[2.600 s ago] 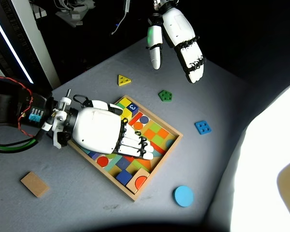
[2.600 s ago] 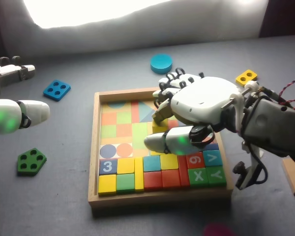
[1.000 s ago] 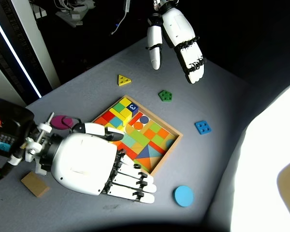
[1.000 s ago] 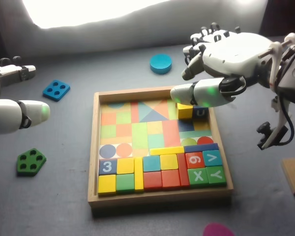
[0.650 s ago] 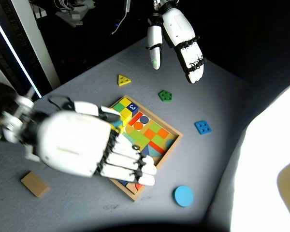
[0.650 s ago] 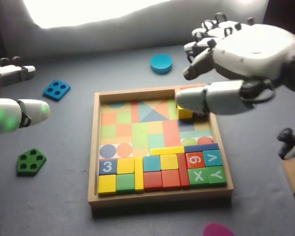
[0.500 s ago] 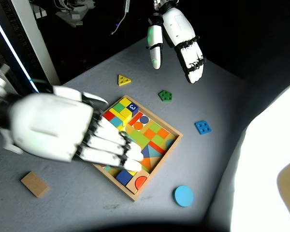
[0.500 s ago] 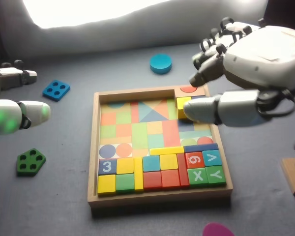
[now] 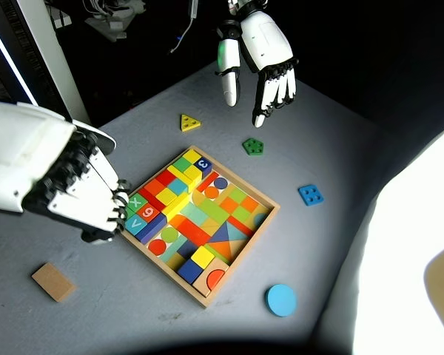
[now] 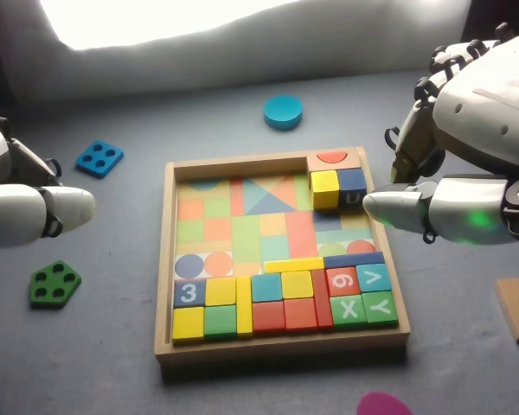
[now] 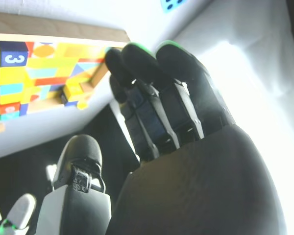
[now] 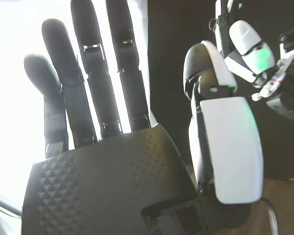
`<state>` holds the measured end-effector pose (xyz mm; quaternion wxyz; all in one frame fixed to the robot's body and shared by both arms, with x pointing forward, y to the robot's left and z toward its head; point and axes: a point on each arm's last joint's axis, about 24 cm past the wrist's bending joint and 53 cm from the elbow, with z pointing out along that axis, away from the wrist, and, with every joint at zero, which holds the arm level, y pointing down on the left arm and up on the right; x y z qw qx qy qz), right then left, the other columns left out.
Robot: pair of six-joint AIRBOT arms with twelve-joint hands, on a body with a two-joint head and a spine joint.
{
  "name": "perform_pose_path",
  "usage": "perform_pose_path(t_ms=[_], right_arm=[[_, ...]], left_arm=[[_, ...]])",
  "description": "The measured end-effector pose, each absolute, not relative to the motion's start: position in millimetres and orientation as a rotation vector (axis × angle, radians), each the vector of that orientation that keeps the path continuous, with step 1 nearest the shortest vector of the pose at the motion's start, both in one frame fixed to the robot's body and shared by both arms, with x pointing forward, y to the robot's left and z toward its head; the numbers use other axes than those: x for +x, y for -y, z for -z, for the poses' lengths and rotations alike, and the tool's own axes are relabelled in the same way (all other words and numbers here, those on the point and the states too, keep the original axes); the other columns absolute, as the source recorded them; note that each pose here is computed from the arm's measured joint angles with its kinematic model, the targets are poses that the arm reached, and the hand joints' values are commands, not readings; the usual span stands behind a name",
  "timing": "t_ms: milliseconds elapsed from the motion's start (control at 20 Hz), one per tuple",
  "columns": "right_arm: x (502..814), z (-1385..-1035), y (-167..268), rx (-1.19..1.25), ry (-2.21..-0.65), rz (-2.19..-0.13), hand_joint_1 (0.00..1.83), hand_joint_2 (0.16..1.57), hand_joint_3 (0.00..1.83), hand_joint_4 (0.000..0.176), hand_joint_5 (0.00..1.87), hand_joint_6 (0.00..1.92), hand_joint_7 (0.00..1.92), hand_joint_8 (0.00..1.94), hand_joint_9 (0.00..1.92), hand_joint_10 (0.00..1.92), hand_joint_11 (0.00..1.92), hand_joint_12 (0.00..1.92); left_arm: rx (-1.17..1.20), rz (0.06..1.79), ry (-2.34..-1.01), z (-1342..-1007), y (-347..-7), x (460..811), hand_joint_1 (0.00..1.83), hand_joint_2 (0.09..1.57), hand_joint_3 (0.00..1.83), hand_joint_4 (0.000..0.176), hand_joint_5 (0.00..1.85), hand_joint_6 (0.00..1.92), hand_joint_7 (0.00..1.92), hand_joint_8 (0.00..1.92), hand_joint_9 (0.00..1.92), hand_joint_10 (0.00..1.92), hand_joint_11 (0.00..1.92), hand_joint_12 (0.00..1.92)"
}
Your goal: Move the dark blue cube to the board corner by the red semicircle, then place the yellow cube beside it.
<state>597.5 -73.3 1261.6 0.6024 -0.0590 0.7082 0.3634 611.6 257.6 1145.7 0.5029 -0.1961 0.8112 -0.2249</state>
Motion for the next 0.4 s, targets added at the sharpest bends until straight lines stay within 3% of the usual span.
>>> perform_pose_path(t_ms=[100, 300, 400], right_arm=[[598.4, -1261.2, 74.9, -0.133, -1.638, -0.834, 0.22, 1.23, 0.0, 0.0, 0.98, 0.46, 0.93, 0.65, 0.64, 1.28, 0.39, 1.86], [599.0, -1262.1, 75.3, -0.146, -1.63, -0.817, 0.21, 1.23, 0.0, 0.0, 0.95, 0.45, 0.92, 0.62, 0.62, 1.28, 0.32, 1.9], [598.2, -1262.0, 72.8, -0.15, -1.63, -0.822, 0.18, 1.23, 0.0, 0.0, 0.98, 0.4, 0.97, 0.53, 0.65, 1.26, 0.34, 1.88]], left_arm=[[-0.477, 0.533, -1.953, -1146.9, -262.5, 614.1, 0.16, 1.34, 0.0, 0.0, 0.67, 0.61, 0.82, 0.9, 0.7, 1.35, 0.46, 1.79], [-0.479, 0.525, -1.949, -1147.6, -266.7, 616.5, 0.08, 1.37, 0.0, 0.0, 0.6, 0.66, 0.79, 0.88, 0.66, 1.33, 0.44, 1.77], [-0.48, 0.526, -1.951, -1147.3, -267.4, 616.9, 0.13, 1.35, 0.0, 0.0, 0.61, 0.65, 0.79, 0.87, 0.67, 1.31, 0.42, 1.77]])
